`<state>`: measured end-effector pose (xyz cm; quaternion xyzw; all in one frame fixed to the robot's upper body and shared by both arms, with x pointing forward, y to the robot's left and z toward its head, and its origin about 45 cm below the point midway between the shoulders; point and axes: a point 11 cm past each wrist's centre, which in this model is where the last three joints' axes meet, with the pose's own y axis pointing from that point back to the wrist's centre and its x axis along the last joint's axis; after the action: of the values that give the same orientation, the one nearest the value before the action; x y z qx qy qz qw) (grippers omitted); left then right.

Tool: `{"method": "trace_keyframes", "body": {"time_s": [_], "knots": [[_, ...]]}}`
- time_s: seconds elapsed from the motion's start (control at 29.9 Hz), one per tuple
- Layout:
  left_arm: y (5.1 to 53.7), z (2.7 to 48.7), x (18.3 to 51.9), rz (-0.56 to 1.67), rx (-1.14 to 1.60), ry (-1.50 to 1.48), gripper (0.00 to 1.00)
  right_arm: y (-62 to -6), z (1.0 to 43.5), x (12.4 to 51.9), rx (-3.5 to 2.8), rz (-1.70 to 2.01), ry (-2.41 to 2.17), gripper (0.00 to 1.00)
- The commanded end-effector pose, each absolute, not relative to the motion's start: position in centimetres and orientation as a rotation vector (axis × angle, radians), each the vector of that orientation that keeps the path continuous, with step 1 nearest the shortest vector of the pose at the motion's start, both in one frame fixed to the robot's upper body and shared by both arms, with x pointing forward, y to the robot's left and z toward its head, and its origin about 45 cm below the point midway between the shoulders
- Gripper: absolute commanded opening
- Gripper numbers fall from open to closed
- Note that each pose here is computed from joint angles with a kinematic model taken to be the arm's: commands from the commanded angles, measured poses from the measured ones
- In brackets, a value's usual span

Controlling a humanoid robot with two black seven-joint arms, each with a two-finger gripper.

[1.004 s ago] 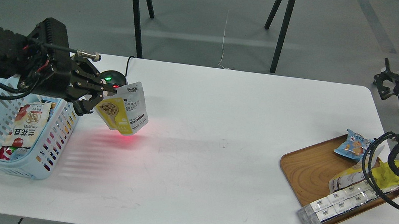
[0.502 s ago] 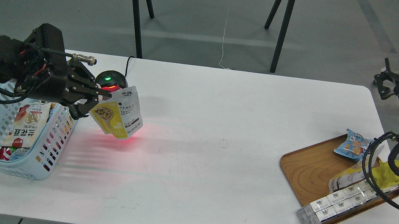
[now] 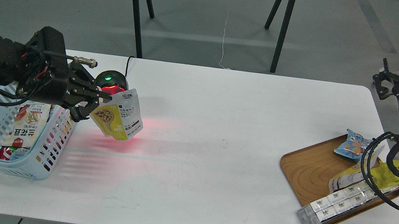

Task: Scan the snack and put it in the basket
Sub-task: 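Hold the pouch in front of the barcode scanner with the left gripper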

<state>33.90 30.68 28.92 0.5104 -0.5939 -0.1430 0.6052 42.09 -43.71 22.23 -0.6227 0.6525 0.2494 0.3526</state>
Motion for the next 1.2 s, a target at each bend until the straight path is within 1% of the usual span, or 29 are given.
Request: {"method": "trace_keyframes", "body": {"time_s": [0.0,0.2,0.47,0.64,0.97,1.17], "knots": [[29.9,28.7,34.0,-0.340,1.163,-1.380,0.00,-43.7,22.2,42.1,-1.610,0.645,1.688,0.98],[28.2,28.6,34.2,-0.354,1.123,-1.403,0.00,-43.7,22.2,42.1,-1.610,0.645,1.688,0.98],[27.9,28.6,34.7,-0.348,1.120,-1.410,0.00,-43.8,22.2,42.1,-1.610,0.644,1.690,0.98],[27.0,29.8,35.9,-0.303,1.106,-1.447,0.00,-43.7,22.2,42.1,-1.612,0.645,1.688,0.98],[27.3,29.9,36.3,-0.290,1.118,-1.442,0.00,-43.8,22.4,42.1,-1.613,0.641,1.689,0.98],[28.3,29.6,36.6,-0.281,1.150,-1.420,0.00,-43.7,22.5,42.2,-1.614,0.640,1.685,0.98]]}}
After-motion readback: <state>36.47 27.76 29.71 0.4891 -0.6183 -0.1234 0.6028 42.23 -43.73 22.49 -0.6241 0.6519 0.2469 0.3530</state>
